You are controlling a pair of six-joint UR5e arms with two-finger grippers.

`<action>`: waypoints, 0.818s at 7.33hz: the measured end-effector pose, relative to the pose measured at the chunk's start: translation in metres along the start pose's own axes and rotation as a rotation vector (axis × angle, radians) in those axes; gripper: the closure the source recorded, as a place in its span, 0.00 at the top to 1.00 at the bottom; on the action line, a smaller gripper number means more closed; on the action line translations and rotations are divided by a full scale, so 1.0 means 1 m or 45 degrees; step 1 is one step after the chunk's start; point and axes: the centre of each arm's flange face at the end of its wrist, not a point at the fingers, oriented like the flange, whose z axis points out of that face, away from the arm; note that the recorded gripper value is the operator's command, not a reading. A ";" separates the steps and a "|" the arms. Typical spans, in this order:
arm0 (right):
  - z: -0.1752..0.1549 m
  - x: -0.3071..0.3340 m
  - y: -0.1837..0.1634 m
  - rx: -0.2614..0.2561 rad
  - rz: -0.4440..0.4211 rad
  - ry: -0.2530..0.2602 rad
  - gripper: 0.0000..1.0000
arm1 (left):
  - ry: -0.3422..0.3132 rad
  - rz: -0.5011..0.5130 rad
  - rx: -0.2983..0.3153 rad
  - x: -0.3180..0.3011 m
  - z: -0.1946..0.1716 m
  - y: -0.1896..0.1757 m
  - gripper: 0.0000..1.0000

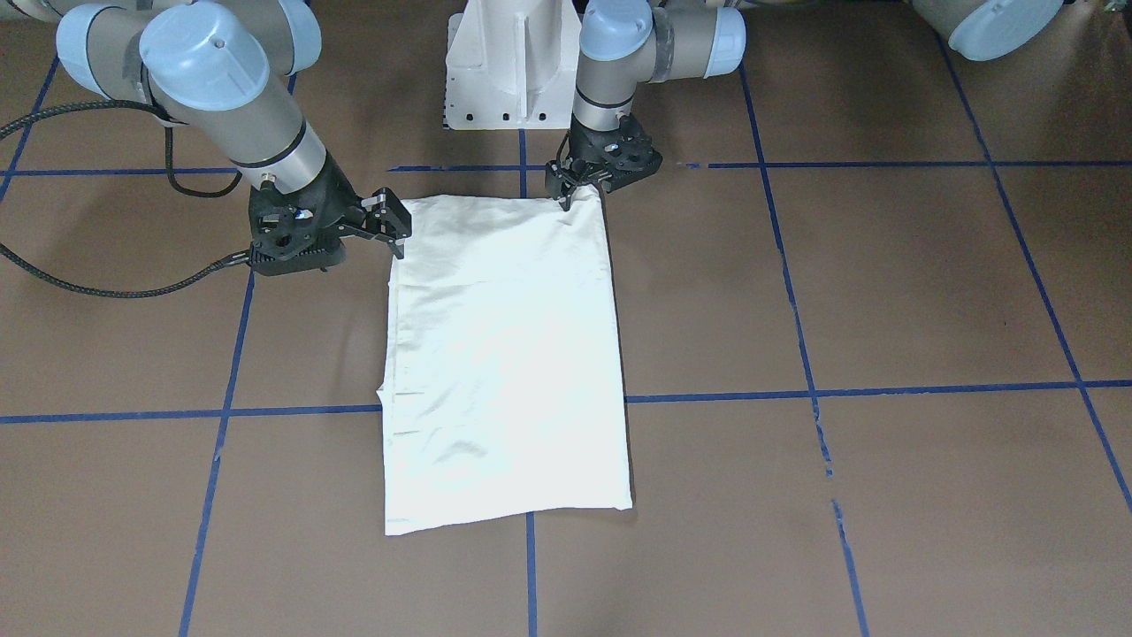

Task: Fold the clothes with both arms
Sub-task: 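Lower the right gripper to the shirt's other near corner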

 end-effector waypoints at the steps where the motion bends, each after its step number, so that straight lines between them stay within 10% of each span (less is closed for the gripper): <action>1: 0.000 0.000 0.000 0.000 0.000 0.000 1.00 | 0.000 0.001 0.000 0.000 0.001 0.000 0.28; 3: 0.000 0.000 0.000 0.000 0.000 0.000 1.00 | 0.006 0.002 0.004 0.001 -0.001 -0.003 0.00; 6: 0.003 0.001 0.002 -0.005 0.017 0.004 1.00 | 0.048 0.100 0.001 0.004 -0.019 -0.004 0.00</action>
